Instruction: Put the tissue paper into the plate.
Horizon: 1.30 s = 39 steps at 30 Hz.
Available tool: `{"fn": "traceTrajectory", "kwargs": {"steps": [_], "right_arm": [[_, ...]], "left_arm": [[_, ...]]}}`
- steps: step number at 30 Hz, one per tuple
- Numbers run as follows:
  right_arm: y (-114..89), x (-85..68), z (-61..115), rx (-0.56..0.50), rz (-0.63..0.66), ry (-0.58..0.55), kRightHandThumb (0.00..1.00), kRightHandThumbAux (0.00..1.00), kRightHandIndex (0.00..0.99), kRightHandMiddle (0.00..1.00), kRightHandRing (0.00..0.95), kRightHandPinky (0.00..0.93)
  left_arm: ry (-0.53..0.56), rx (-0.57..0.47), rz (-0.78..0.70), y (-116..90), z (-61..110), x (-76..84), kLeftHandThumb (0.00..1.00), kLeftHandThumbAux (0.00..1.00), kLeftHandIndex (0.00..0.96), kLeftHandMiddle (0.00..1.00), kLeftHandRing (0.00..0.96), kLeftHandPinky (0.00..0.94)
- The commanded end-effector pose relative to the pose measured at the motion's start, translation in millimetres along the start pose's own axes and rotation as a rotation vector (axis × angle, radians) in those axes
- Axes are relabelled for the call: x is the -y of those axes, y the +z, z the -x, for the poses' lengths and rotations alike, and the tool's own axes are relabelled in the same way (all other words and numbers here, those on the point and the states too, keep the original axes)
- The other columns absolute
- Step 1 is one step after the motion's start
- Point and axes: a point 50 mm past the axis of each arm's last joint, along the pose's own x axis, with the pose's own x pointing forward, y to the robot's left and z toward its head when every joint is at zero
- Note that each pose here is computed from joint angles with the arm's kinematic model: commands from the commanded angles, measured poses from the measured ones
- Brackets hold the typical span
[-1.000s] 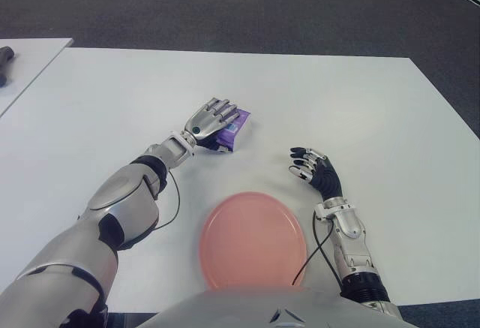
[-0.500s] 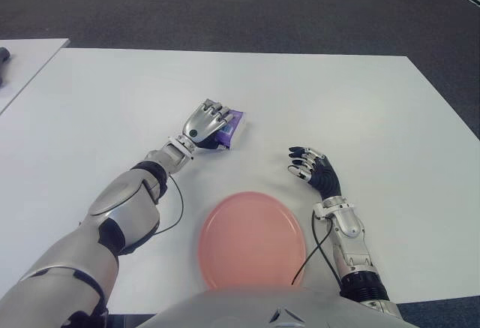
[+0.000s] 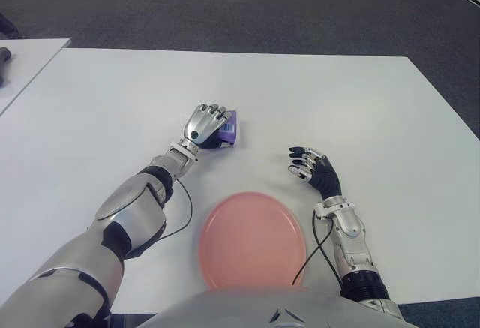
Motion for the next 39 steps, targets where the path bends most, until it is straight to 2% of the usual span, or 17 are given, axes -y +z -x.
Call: {"fn": "traceTrajectory", "kwargs": {"steps": [1,21,33,37,39], "right_arm": [[-24,-1.3,13.4,-0.131,-0.024,-0.004,0.673,0.736,0.403,0.324,0.306,0.310],[-24,-3.9,9.6,-0.123,-0.026,-0.006,0.674,0.736,0.403,0.322,0.303,0.303],[-25,-5.5,4.1,-0.128,-0.040,-0.010,0.675,0.736,0.403,0.322,0.306,0.315],[-25,-5.7,2.7,-0.129,-0.040,-0.011,0.675,0.736,0.403,0.322,0.307,0.316],[-26,-5.9,1.7,-0.125,-0.039,-0.009,0.675,0.737,0.403,0.322,0.307,0.315]], "left_arm": [[-0.064,-0.014,0.022,4,9.4,8.2,0.855,0.666,0.402,0.545,0.840,0.826],[-0.055,-0.049,0.063,4,8.3,7.4,0.854,0.666,0.401,0.544,0.838,0.836],[-0.006,-0.068,0.042,-1,4.4,2.7,0.852,0.667,0.399,0.545,0.837,0.830],[0.011,-0.083,0.059,-5,1.1,-0.6,0.852,0.667,0.400,0.546,0.836,0.832],[0.047,-0.100,0.079,-11,-9.5,-8.8,0.852,0.667,0.401,0.546,0.836,0.835]]}}
